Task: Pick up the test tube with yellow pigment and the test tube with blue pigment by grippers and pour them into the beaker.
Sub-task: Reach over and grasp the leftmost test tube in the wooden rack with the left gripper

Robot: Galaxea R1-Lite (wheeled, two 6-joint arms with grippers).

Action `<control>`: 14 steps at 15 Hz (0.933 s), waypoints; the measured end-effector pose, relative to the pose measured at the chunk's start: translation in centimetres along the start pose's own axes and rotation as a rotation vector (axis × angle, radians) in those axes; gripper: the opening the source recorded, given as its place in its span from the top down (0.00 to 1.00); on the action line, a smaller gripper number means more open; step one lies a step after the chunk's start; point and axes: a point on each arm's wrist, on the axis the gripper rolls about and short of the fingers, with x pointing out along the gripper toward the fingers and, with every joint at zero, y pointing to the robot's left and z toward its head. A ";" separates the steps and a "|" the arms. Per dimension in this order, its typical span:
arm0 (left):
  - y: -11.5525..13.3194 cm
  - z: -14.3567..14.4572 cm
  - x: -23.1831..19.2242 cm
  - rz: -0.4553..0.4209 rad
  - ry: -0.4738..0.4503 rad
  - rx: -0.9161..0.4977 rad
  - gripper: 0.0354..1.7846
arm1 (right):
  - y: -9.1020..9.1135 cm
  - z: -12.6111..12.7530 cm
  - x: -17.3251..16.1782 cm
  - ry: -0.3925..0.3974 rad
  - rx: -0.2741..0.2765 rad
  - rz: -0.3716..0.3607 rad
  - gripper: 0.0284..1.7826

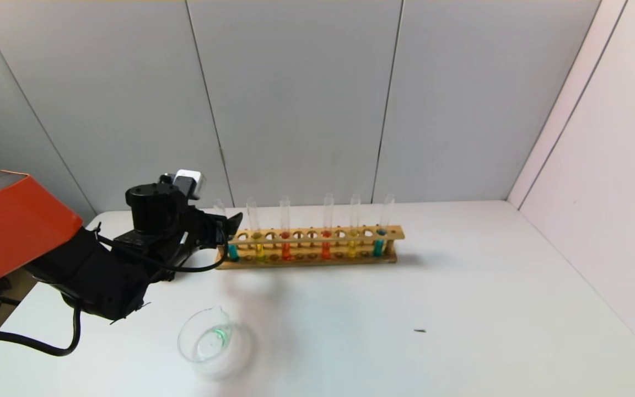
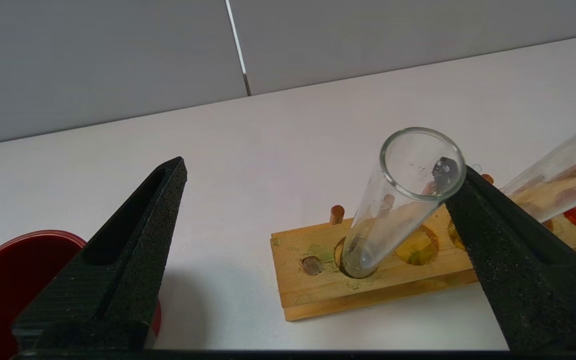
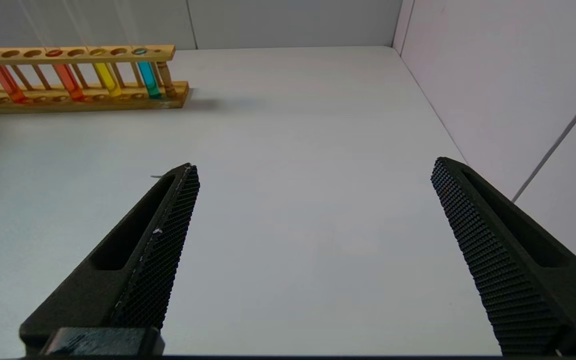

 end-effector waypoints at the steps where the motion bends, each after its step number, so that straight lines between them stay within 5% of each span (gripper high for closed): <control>1: -0.1 -0.1 0.1 -0.001 0.001 0.000 0.02 | 0.0 0.0 0.0 0.000 0.000 0.000 0.05; 8: -1.8 0.2 0.3 -0.030 -0.018 -0.026 0.06 | 0.0 0.0 0.0 0.000 0.000 0.000 0.05; 11: -1.9 0.2 0.5 -0.027 -0.046 -0.031 0.23 | 0.0 0.0 0.0 0.000 0.000 0.000 0.05; 14: -1.9 -0.1 0.6 -0.027 -0.039 -0.029 0.53 | 0.0 0.0 0.0 0.000 0.000 0.000 0.05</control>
